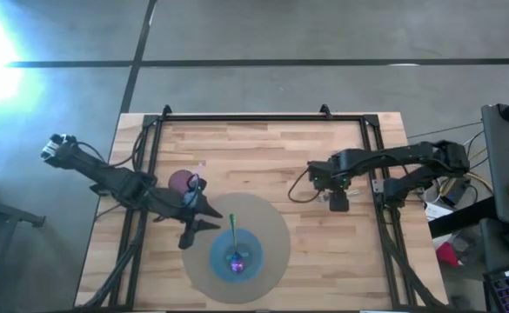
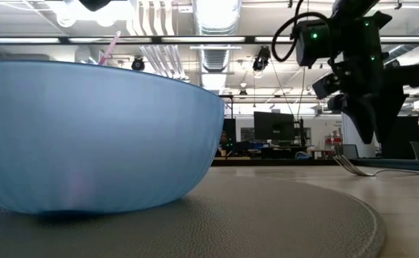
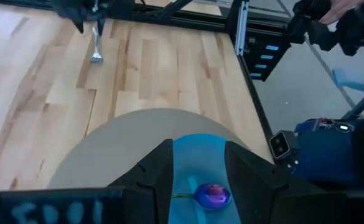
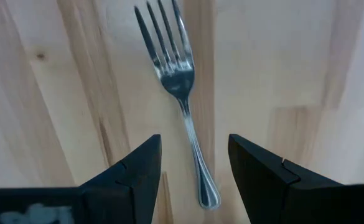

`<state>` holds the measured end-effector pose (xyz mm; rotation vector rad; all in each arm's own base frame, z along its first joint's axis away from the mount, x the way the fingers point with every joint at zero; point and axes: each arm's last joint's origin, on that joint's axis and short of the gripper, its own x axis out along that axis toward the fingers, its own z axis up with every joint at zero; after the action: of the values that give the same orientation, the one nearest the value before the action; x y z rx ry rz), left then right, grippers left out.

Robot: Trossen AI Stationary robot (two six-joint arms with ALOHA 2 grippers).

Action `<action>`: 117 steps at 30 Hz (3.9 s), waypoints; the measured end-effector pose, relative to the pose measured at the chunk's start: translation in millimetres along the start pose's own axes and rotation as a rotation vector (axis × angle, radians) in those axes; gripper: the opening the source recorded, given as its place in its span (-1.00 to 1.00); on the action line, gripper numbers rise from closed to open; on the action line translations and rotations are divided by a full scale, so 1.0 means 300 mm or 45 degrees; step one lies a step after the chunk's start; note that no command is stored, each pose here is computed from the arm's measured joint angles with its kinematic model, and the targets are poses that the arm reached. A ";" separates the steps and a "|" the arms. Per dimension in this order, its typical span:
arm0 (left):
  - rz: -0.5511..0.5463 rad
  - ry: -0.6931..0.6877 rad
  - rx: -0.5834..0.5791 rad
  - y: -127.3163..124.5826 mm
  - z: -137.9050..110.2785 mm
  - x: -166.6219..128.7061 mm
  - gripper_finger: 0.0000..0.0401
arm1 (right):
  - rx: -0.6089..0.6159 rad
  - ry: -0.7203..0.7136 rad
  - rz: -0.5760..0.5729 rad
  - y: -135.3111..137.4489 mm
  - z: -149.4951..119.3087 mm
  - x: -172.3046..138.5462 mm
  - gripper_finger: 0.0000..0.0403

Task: Pick & Place Utensil
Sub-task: Put the silver fork into the blue bowl

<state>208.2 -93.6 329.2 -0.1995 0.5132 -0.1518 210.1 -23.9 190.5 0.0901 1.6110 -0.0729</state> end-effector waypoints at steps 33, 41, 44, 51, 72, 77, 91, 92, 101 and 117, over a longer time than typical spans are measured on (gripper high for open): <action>-0.054 -0.044 0.005 -0.015 0.005 -0.051 -0.32 | -0.102 0.199 0.000 0.011 0.059 0.194 -0.14; -0.054 -0.044 -0.005 -0.015 0.005 -0.051 -0.32 | -0.097 0.202 -0.005 0.011 0.059 0.196 -0.53; -0.054 -0.044 -0.018 -0.015 0.005 -0.051 -0.32 | -0.098 0.203 -0.005 0.011 0.058 0.196 -0.71; -0.052 -0.038 -0.038 -0.014 0.004 -0.050 -0.32 | -0.097 0.204 -0.006 0.011 0.059 0.196 -0.93; -0.050 -0.033 -0.095 -0.014 0.003 -0.050 -0.32 | -0.069 -0.010 0.026 0.078 0.057 0.056 -0.95; -0.050 -0.033 -0.096 -0.013 0.003 -0.050 -0.32 | -0.092 -0.164 0.045 0.133 0.078 -0.041 -0.95; -0.023 -0.021 -0.137 -0.013 -0.001 -0.032 -0.32 | -0.245 -0.636 0.032 0.286 0.180 -0.333 -0.95; -0.021 -0.016 -0.142 -0.013 -0.003 -0.028 -0.32 | -0.262 -0.650 0.034 0.294 0.184 -0.346 -0.95; 0.099 -0.048 -0.262 -0.007 -0.004 0.007 -0.32 | -0.422 -0.723 -0.013 0.363 0.247 -0.394 -0.95; 0.100 -0.183 -0.496 -0.026 0.020 0.087 -0.32 | -0.791 -0.542 -0.298 0.505 0.371 -0.312 -0.95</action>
<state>232.7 -105.2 323.7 -0.5654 0.4029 0.0411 340.0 114.1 280.6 -0.5603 1.1528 0.2163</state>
